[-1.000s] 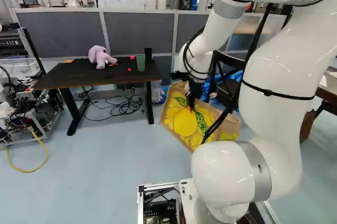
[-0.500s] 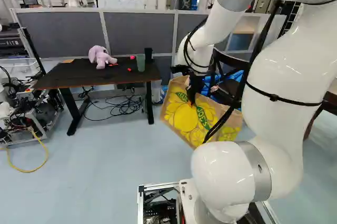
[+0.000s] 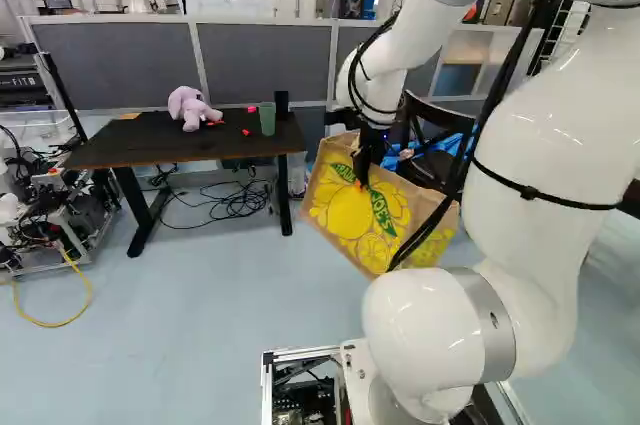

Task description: Pick up the bag on the ground and place it on the table

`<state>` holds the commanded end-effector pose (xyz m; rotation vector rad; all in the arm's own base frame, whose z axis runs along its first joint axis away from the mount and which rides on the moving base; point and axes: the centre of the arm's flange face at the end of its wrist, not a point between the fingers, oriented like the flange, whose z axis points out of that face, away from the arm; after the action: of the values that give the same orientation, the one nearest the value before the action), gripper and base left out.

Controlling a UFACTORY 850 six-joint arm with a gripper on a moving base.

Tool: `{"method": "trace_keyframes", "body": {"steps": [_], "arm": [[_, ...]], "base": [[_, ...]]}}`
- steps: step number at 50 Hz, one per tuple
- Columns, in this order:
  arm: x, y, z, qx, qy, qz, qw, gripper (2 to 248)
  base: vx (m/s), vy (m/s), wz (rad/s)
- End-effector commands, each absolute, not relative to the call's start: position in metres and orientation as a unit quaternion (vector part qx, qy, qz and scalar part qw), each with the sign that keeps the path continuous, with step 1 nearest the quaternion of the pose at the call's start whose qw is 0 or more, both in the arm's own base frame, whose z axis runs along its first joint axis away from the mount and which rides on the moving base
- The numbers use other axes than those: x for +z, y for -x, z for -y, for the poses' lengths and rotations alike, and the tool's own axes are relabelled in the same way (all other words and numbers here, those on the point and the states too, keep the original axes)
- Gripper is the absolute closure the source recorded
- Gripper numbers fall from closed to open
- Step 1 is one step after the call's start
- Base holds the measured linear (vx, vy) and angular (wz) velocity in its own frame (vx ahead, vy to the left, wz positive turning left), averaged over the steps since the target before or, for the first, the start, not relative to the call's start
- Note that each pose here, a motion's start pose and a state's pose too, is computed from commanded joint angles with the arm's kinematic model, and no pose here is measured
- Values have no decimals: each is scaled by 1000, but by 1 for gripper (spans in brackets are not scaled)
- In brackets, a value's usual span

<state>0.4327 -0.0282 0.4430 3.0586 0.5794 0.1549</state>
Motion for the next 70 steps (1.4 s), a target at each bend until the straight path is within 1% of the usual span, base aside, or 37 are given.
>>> {"method": "trace_keyframes", "body": {"steps": [35,70], "arm": [[495,-435,7,43,-982,-184,-15,228],[548,-436,-5,45,-979,-198,-20,228]], "base": [[0,0,0],[0,0,0]]}}
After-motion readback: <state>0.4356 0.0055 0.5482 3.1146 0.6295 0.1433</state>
